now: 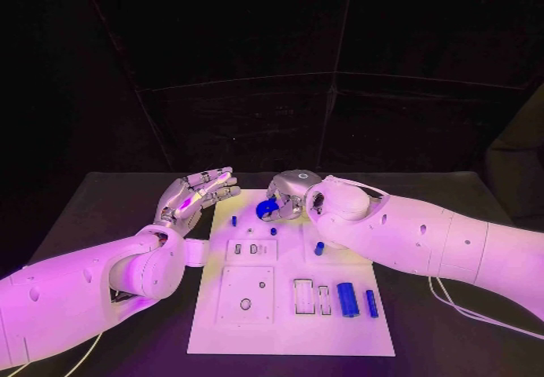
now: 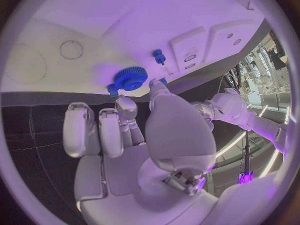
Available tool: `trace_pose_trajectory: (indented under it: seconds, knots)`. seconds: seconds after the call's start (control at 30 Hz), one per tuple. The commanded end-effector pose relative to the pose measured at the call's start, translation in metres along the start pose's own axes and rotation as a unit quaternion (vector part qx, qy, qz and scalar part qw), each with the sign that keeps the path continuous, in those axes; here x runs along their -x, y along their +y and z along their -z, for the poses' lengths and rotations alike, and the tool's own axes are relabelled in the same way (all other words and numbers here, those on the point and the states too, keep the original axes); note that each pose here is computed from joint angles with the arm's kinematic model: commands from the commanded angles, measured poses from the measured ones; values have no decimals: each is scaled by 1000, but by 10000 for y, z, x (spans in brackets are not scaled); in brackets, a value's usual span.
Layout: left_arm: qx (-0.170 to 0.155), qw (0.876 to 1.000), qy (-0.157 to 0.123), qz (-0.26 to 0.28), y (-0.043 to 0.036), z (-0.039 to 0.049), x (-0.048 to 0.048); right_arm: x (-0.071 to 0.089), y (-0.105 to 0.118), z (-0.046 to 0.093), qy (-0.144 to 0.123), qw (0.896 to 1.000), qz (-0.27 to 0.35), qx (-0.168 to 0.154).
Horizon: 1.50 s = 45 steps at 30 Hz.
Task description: Assemble the parts on the task board
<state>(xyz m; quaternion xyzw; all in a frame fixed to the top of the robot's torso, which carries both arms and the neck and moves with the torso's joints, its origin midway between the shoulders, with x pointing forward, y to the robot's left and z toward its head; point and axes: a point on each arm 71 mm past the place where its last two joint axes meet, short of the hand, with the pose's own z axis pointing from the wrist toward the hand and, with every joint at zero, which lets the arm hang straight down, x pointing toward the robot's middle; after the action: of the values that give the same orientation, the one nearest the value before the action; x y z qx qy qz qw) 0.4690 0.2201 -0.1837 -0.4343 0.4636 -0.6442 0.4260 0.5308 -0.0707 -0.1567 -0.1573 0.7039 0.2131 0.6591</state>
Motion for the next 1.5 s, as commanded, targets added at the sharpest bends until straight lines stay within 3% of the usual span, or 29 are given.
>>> trace_pose_trajectory:
  seconds: [0.03, 0.17, 0.3, 0.53, 0.87, 1.1, 1.5]
  knots:
    - [-3, 1000, 6, 3, -12, -5, -14, 56, -10, 19, -29, 999, -24, 8]
    - [-3, 1000, 7, 3, -13, -3, -14, 106, -80, 88, -58, 997, -48, 12]
    - [-3, 1000, 7, 3, -19, 5, -8, 168, -262, 261, -83, 992, -90, 16]
    - [-4, 1000, 9, 5, -32, 16, -14, 229, -795, 688, -79, 981, -174, 23]
    - [-5, 1000, 15, 6, -30, 9, -52, 263, -1523, 1088, -80, 974, -212, -4]
    - [-4, 1000, 18, 8, -19, -3, -82, 227, -1838, 1213, -73, 975, -210, -31]
    - [-4, 1000, 18, 8, -11, -10, -88, 25, -1909, 1252, -40, 976, -209, -42]
